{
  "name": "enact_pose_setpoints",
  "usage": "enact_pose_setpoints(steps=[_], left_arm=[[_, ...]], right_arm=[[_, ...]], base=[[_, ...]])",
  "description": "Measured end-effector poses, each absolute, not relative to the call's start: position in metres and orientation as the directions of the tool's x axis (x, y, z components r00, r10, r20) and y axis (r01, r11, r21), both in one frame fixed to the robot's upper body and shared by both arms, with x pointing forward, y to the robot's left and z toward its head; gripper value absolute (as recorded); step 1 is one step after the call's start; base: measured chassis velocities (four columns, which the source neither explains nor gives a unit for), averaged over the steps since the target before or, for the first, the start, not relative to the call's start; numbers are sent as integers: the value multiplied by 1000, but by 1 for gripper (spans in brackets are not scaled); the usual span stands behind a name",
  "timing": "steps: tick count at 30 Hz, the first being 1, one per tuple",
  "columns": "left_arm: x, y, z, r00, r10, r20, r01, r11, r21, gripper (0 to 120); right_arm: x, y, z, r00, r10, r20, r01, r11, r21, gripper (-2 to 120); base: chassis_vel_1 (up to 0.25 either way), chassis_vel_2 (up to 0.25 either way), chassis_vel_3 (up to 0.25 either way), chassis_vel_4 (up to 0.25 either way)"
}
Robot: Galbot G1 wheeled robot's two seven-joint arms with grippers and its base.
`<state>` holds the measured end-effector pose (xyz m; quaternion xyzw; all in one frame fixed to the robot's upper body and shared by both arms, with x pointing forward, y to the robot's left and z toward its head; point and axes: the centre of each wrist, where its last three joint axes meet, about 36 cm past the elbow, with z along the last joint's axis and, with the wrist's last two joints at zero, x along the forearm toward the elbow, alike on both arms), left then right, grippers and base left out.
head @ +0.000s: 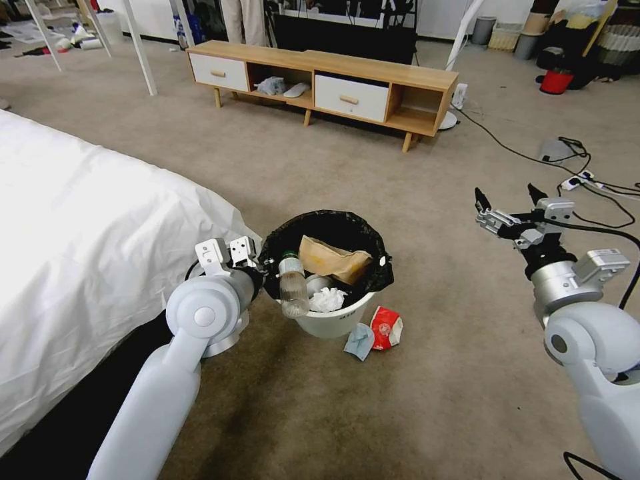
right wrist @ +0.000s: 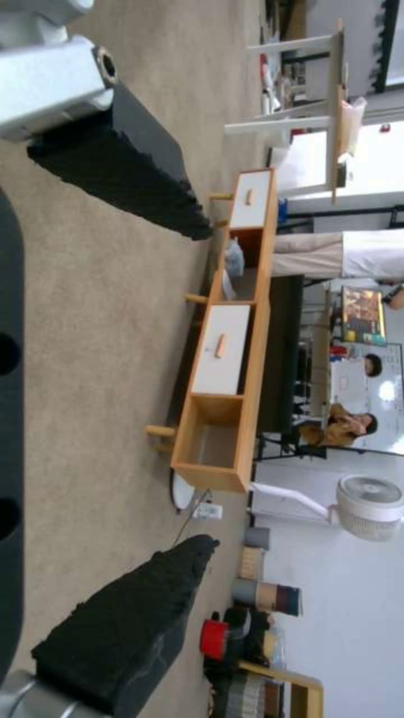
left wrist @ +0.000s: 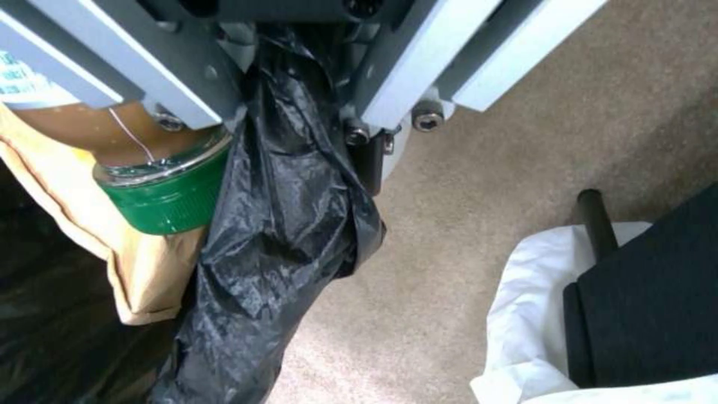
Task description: Pick up the trash bin and place the garbage on the floor into it.
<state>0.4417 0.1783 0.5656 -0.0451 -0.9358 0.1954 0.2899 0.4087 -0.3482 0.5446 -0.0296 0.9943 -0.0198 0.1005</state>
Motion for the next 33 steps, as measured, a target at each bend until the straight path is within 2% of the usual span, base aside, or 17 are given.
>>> enact_pose_setpoints(steps=[33], left_arm=[[443,178,564,-831,191,523,-33,921,-389,2]], right_arm=[[412,-350,543,-975,-88,-204,-80,996,-48,100]], base=[[-6,-7,-6,-6]])
